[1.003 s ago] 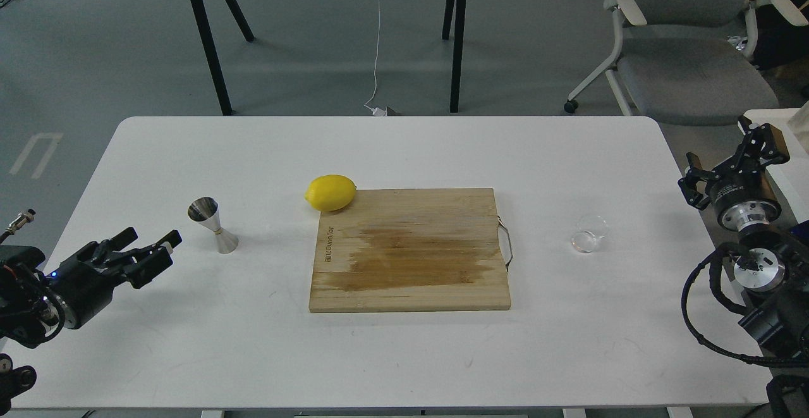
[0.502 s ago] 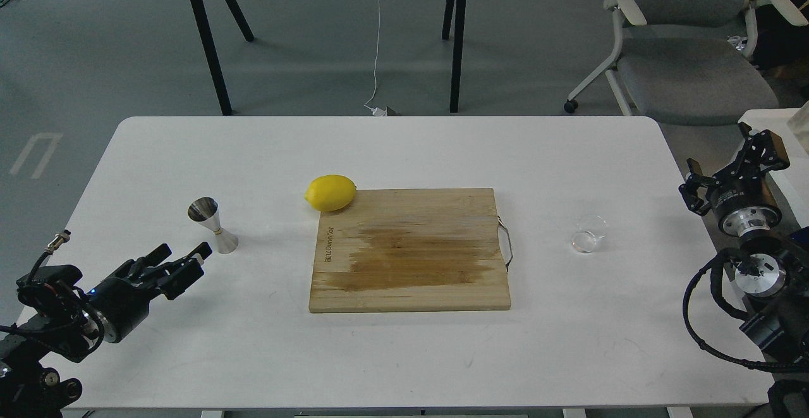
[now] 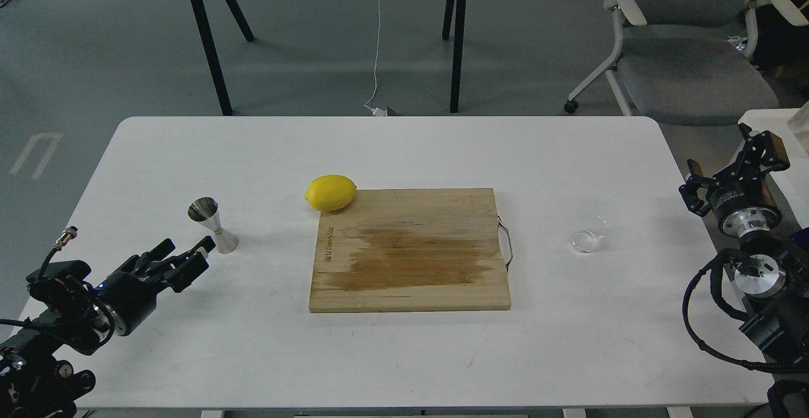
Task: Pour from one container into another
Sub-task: 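Reach the left gripper toward the metal jigger beside the board, then close the left gripper around the metal jigger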
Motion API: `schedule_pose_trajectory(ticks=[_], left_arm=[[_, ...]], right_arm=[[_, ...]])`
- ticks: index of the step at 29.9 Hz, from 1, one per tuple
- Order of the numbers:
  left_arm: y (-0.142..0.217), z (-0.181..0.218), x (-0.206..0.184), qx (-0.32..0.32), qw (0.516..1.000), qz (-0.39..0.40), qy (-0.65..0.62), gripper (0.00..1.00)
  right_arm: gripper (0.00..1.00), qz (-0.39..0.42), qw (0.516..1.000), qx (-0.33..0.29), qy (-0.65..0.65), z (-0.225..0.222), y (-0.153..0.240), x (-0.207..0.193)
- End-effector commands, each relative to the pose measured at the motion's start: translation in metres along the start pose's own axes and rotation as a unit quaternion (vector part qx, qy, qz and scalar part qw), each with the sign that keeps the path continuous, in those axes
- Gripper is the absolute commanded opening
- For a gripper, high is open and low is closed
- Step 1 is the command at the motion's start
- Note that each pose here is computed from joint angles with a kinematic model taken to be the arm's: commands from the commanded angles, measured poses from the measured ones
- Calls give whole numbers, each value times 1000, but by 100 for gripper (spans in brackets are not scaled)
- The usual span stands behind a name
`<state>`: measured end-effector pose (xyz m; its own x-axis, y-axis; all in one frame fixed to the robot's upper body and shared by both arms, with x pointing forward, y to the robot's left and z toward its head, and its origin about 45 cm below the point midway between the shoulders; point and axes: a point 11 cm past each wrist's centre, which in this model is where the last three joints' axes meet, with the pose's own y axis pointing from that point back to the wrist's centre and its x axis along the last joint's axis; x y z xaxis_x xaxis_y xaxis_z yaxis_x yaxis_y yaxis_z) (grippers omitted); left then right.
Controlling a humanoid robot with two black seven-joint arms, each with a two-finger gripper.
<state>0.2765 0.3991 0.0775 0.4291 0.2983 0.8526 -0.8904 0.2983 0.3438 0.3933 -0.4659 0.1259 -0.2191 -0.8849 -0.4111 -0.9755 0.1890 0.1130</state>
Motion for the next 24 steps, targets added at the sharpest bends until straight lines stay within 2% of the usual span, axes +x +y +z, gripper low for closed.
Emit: schedule_pose_trajectory(ticks=[1, 14, 24], left_arm=[[-14, 5, 0, -2, 1000, 8, -1, 99], [-25, 16, -9, -12, 1000, 8, 9, 99], [-31, 9, -7, 3, 1000, 13, 0, 99]], right_arm=[[100, 0, 1000, 0, 0, 0, 0, 0], [100, 0, 1000, -1, 0, 1, 0, 0], [100, 2, 1000, -3, 0, 3, 2, 2]])
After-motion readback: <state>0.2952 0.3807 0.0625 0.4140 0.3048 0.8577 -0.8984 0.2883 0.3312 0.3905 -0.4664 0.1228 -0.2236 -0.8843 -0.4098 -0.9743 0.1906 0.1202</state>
